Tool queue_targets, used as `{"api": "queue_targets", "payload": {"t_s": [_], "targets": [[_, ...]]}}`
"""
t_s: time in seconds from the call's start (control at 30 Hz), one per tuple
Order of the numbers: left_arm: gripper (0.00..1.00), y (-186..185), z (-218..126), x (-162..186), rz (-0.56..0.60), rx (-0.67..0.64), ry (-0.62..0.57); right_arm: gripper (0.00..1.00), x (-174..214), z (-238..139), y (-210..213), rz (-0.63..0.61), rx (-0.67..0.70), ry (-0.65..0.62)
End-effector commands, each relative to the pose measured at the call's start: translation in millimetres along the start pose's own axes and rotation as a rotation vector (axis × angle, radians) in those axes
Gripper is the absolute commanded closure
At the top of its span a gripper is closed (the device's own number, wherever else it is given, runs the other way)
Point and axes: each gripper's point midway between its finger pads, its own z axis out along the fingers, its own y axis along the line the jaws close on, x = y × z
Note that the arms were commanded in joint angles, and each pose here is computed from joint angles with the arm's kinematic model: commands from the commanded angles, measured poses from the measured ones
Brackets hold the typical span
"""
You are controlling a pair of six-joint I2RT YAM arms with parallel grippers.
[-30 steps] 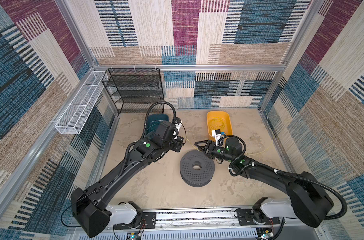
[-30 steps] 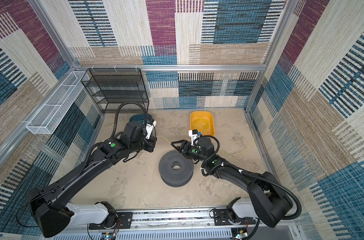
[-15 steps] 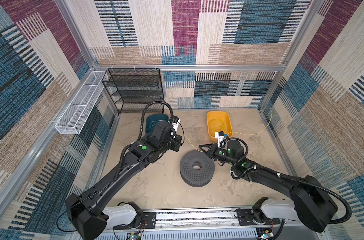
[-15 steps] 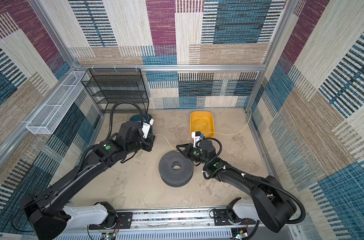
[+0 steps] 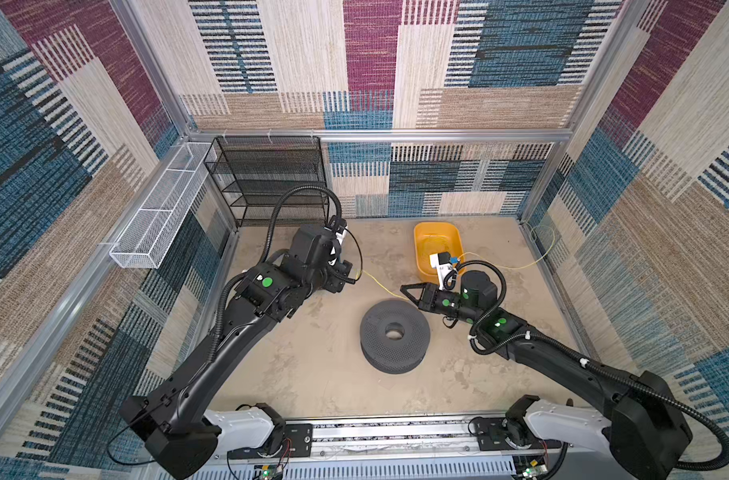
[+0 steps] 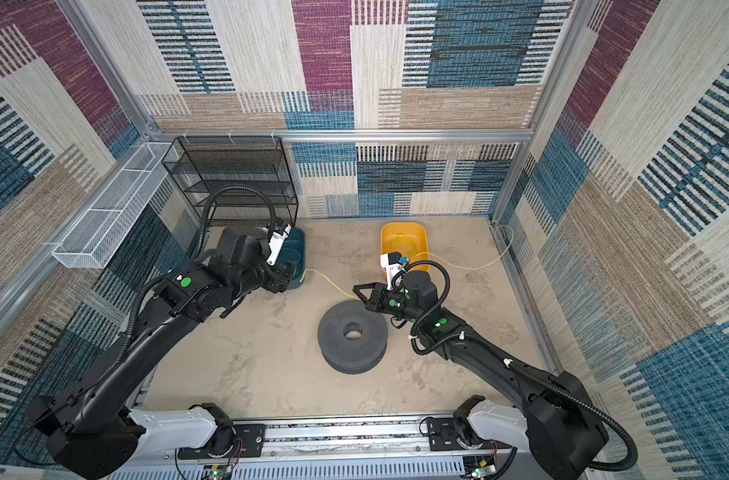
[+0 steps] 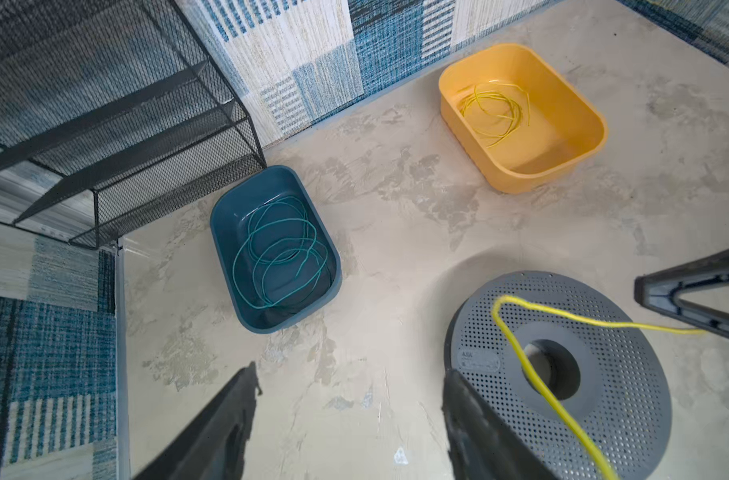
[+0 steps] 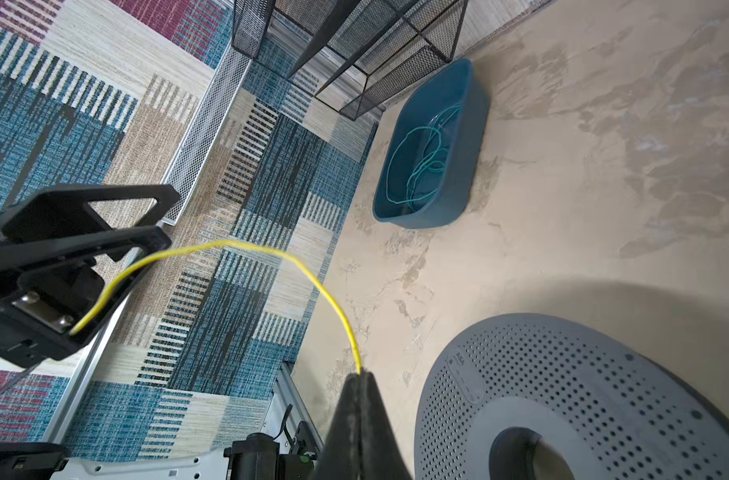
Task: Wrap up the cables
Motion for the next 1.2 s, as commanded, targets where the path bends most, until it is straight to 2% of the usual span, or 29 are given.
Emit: {"api": "queue_targets", "payload": {"t_s": [0.0, 0.1, 0.17, 0.27, 0.37, 0.43, 0.6, 0.73, 0.9, 1.1, 1.17], "targets": [[0.28, -23.2, 4.0, -3.4, 0.098, 0.043, 0.024, 1.0, -0.9, 0.0, 4.5, -0.027, -0.023, -0.002], [0.25, -36.3, 7.7, -9.9, 0.03, 0.089, -0.023, 1.0, -5.3, -1.6, 6.4, -0.022, -0.026, -0.027], [0.19, -35.6, 7.1, -13.1, -0.032, 0.09, -0.102, 1.0, -7.9, -2.8, 7.8, -0.021, -0.03, -0.042], [0.16, -20.5, -4.6, -13.8, -0.131, 0.054, -0.235, 1.0, -12.0, -5.3, 7.3, -0.014, -0.026, -0.059], [0.19, -1.3, -18.3, -5.8, -0.237, 0.05, -0.335, 1.0, -17.7, -9.9, 6.9, 0.014, -0.045, -0.074], [0.22, 2.5, -18.0, 6.2, -0.274, 0.058, -0.346, 1.0, -22.6, -14.0, 6.8, 0.033, -0.058, -0.091], [0.3, -41.5, -2.3, 31.4, -0.227, 0.276, -0.332, 1.0, -27.1, -16.8, 14.1, 0.056, -0.104, -0.096], [0.31, -63.5, -1.9, 27.9, -0.236, 0.405, -0.479, 1.0, -24.6, -15.8, 19.2, 0.066, -0.137, -0.075], [0.3, -56.0, -5.4, 5.8, -0.245, 0.373, -0.657, 1.0, -20.6, -16.0, 21.7, 0.071, -0.157, -0.057], [0.33, -41.9, -0.1, -18.2, -0.281, 0.323, -0.713, 1.0, -16.7, -17.1, 23.0, 0.077, -0.177, -0.046], [0.37, -38.8, 2.2, -22.9, -0.284, 0.321, -0.716, 1.0, -15.4, -17.4, 22.9, 0.08, -0.182, -0.043]]}}
